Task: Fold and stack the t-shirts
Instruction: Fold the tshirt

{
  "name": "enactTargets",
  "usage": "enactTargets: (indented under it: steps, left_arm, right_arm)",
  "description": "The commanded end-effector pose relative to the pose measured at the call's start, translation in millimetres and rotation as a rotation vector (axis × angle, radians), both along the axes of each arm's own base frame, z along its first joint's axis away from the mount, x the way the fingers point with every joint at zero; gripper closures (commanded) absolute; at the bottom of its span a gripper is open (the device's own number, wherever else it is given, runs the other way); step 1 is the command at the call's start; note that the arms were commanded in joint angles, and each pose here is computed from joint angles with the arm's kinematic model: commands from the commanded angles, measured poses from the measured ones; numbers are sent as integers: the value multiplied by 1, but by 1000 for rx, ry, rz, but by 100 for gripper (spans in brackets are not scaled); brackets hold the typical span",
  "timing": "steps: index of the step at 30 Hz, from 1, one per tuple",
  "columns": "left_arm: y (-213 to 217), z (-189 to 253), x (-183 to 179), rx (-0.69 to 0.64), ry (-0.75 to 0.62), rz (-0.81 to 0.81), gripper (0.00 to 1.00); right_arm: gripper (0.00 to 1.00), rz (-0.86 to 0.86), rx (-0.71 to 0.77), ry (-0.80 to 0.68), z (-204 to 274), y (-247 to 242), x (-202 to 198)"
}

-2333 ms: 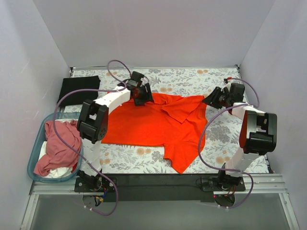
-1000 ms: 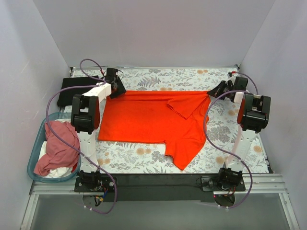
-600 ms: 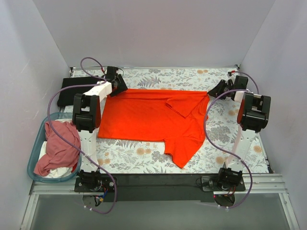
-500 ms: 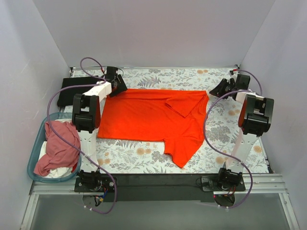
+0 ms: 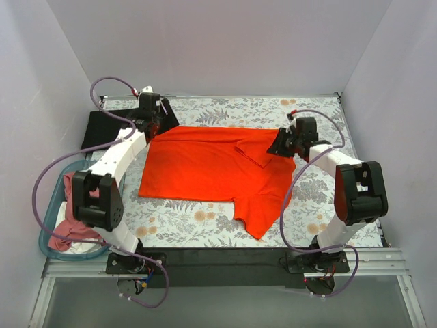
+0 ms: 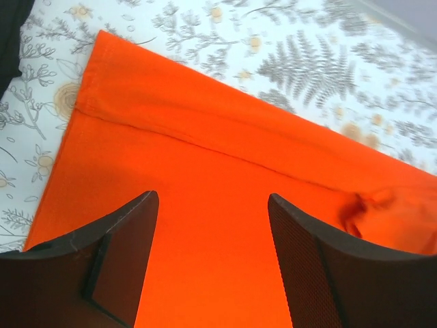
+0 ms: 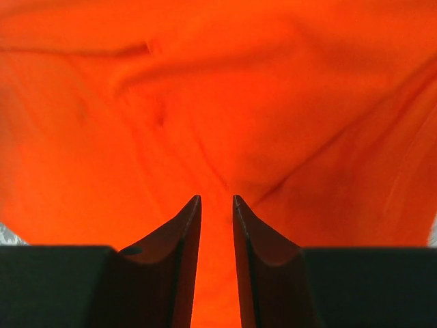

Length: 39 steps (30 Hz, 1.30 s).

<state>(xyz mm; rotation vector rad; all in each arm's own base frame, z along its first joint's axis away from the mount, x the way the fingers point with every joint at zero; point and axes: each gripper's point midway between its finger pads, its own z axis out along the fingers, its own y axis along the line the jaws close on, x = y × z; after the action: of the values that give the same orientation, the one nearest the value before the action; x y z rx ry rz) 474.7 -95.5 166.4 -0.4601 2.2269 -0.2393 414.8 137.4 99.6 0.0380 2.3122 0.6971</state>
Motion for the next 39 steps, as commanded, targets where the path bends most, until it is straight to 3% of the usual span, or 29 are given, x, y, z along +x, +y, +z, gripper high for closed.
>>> enactTargets:
  steps: [1, 2, 8, 12, 39]
  left_arm:
    - [-5, 0, -44, 22, 3, -13, 36]
    - [-5, 12, -54, 21, -32, -14, 36]
    - [20, -14, -112, 76, -43, 29, 36]
    - [30, -24, -128, 80, -72, 57, 36]
    - [30, -40, -128, 90, -41, 54, 36]
  right_arm:
    - [68, -96, 35, 124, -21, 9, -27]
    - [65, -112, 39, 136, -24, 11, -30]
    - [62, -217, 117, 174, -36, 19, -40]
    - [62, -262, 155, 196, -44, 20, -42]
    - [65, -345, 199, 281, -76, 25, -34]
